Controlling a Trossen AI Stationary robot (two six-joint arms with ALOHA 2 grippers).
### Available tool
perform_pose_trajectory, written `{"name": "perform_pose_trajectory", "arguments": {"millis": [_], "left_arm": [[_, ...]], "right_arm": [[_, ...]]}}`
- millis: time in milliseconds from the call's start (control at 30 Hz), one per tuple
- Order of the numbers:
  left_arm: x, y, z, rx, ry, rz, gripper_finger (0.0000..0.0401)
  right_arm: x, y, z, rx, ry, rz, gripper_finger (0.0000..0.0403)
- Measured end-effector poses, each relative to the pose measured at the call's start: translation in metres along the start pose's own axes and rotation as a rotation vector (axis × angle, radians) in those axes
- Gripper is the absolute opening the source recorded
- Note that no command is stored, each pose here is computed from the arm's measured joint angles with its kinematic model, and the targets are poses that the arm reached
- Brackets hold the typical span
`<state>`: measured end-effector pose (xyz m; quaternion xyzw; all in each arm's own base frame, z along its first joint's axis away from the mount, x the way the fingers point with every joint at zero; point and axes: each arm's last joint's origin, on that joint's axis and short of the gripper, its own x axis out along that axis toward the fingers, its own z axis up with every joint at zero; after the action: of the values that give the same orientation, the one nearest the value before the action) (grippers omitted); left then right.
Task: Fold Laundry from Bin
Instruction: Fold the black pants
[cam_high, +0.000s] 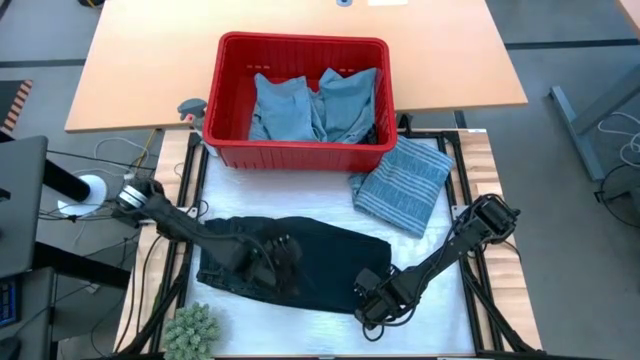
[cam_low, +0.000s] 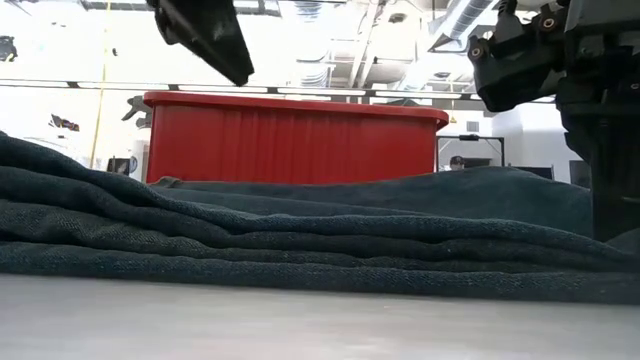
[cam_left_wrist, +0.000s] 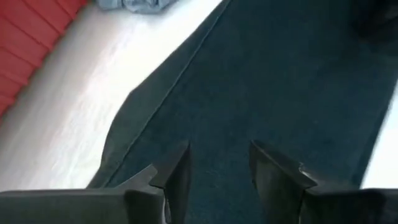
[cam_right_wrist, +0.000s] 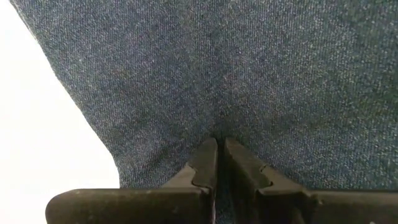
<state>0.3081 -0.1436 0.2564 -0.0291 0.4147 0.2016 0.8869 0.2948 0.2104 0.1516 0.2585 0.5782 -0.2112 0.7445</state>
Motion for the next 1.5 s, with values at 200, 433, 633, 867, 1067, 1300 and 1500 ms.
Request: {"name": "perform_pose_trajectory", "arguments": {"millis": [200, 433, 633, 867, 1067, 1300, 1500], "left_arm": [[0.018, -0.023, -0.029, -0.038, -0.018, 0.032, 0.0141], [0.034, -0.022, -0.083, -0.262, -0.02, -0.118, 0.0109], [0.04, -0.014, -0.129, -0.406, 0.033, -0.107, 0.0097], [0.05, -0.002, -0.168, -0.571, 0.061, -0.157, 0.0096], [0.054, 0.001, -0.169, -0.568, 0.085, -0.176, 0.0096], [0.06, 0.002, -0.161, -0.586, 0.111, -0.216, 0.0096], [0.066, 0.003, -0.153, -0.561, 0.104, -0.257, 0.0096]], "right_arm": [[0.0, 0.0, 0.0, -0.002, -0.002, -0.001, 0.0054], [0.0, 0.0, 0.0, -0.003, -0.002, 0.004, 0.0054], [0.0, 0.001, 0.0, -0.018, -0.001, 0.014, 0.0054], [0.0, 0.002, 0.001, -0.013, -0.002, 0.023, 0.0054], [-0.023, -0.001, 0.005, 0.061, -0.042, 0.048, 0.0054], [-0.095, -0.032, -0.019, 0.446, -0.19, -0.043, 0.0054], [-0.115, -0.05, -0.043, 0.601, -0.174, -0.141, 0.008]]}}
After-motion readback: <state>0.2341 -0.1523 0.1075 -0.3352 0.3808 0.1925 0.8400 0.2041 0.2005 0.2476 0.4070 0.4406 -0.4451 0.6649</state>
